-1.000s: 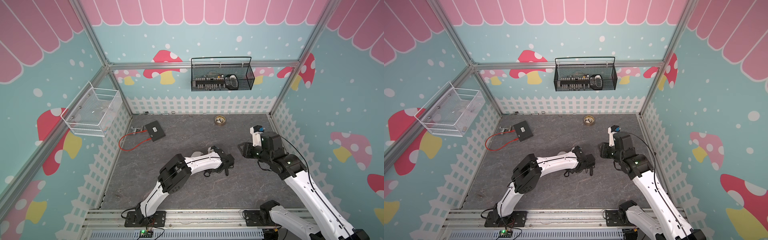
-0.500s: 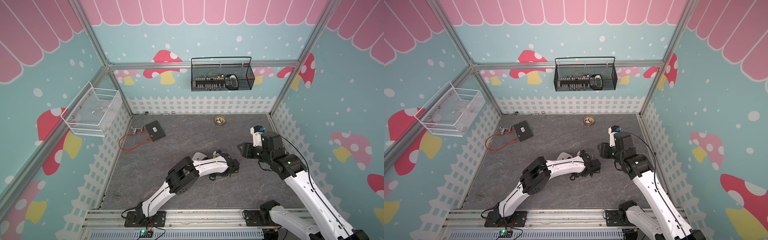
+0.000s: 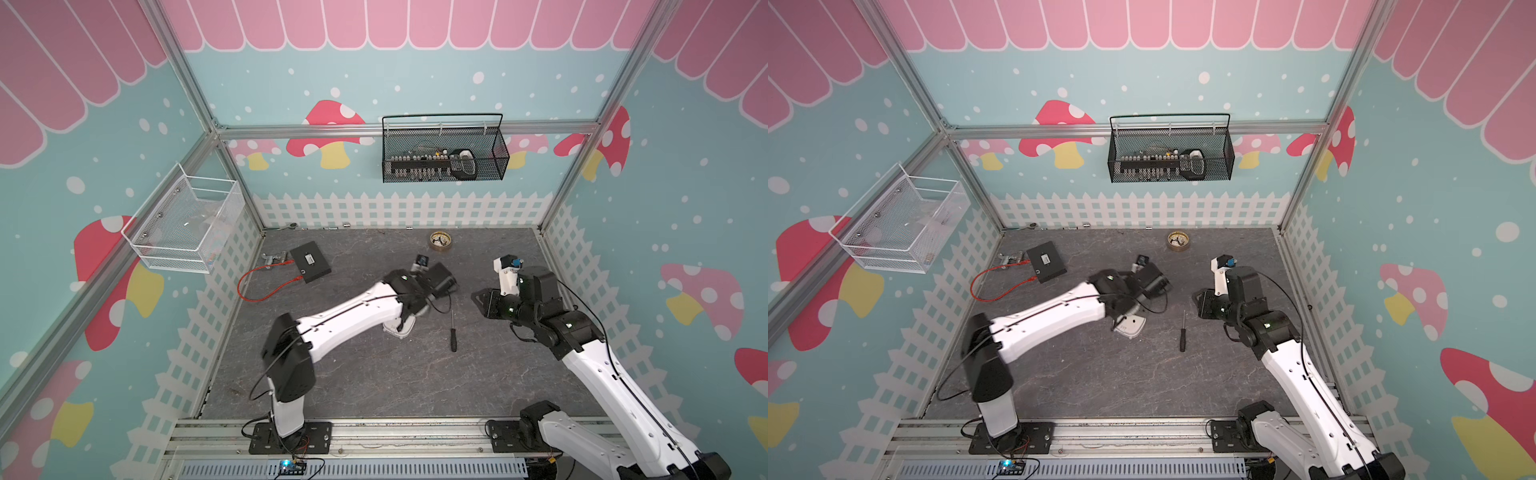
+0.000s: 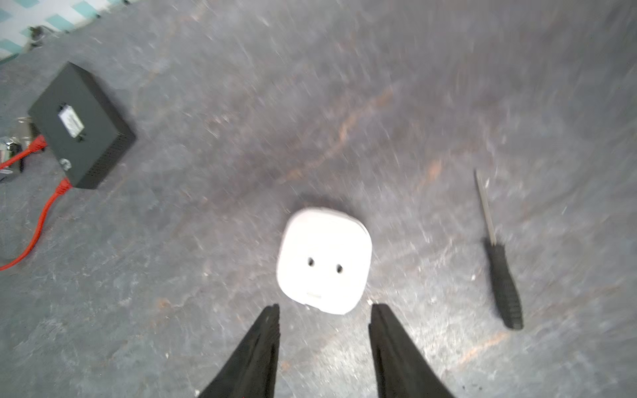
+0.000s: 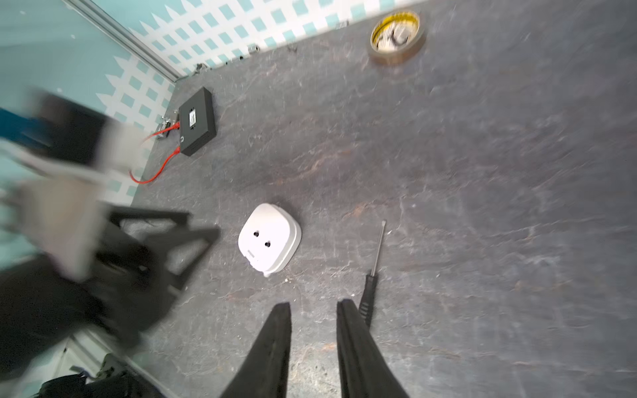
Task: Remove the battery from the alarm
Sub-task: Adjust the alarm at the center of the board.
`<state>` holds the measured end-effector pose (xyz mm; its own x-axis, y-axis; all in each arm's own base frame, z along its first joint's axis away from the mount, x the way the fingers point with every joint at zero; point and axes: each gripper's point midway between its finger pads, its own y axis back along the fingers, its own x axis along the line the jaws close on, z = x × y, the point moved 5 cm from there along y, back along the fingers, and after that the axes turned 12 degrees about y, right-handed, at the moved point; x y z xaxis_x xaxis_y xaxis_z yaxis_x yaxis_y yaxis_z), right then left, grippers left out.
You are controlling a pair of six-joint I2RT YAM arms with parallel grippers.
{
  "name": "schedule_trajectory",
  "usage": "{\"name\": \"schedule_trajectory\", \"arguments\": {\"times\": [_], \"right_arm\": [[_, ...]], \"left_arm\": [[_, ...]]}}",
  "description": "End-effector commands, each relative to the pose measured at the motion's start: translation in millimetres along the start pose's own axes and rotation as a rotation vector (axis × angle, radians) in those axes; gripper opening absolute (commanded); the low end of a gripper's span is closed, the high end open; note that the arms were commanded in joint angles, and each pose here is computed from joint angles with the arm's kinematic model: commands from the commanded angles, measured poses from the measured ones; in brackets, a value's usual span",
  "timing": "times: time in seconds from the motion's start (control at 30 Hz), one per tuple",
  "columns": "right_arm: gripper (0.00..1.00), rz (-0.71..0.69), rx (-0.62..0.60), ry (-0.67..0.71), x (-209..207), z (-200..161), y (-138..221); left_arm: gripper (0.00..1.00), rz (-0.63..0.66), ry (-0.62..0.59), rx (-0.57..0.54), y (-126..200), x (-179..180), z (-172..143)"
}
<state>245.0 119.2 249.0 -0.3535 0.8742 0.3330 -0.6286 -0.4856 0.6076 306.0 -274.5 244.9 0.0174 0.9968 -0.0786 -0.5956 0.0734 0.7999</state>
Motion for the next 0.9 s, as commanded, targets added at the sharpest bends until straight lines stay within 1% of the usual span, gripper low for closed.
{"name": "schedule_trajectory", "arguments": {"times": [0.0,0.03,0.07,0.17,0.23,0.27,0.3,0.43,0.5,0.6,0.77,0.87], "right_arm": [[0.0,0.168,0.113,-0.094,14,-40,-46],[0.0,0.188,0.141,-0.094,20,-48,-56],[0.0,0.208,0.173,-0.097,27,-57,-68],[0.0,0.248,0.254,-0.089,48,-74,-103],[0.0,0.25,0.295,-0.079,55,-81,-123],[0.0,0.248,0.313,-0.082,55,-83,-133],[0.0,0.245,0.319,-0.087,56,-83,-143],[0.0,0.205,0.349,-0.079,52,-81,-170],[0.0,0.203,0.362,-0.077,53,-81,-180],[0.0,0.195,0.382,-0.071,53,-80,-193],[0.0,0.186,0.39,-0.051,54,-76,-206],[0.0,0.18,0.39,-0.041,54,-73,-210]], "left_arm": [[0.09,-0.127,0.097,0.043,-46,51,20],[0.02,-0.169,0.122,0.053,-54,60,23],[0.0,-0.201,0.154,0.063,-65,71,25],[0.0,-0.252,0.217,0.132,-105,91,18],[0.0,-0.285,0.228,0.179,-127,88,7],[0.0,-0.293,0.259,0.189,-139,96,7],[0.0,-0.305,0.267,0.208,-148,94,3],[0.0,-0.334,0.295,0.269,-177,91,-14],[0.0,-0.355,0.308,0.287,-183,89,-20],[0.0,-0.377,0.317,0.306,-184,87,-29],[0.0,-0.41,0.318,0.334,-173,81,-49],[0.0,-0.426,0.295,0.362,-163,71,-72]]}}
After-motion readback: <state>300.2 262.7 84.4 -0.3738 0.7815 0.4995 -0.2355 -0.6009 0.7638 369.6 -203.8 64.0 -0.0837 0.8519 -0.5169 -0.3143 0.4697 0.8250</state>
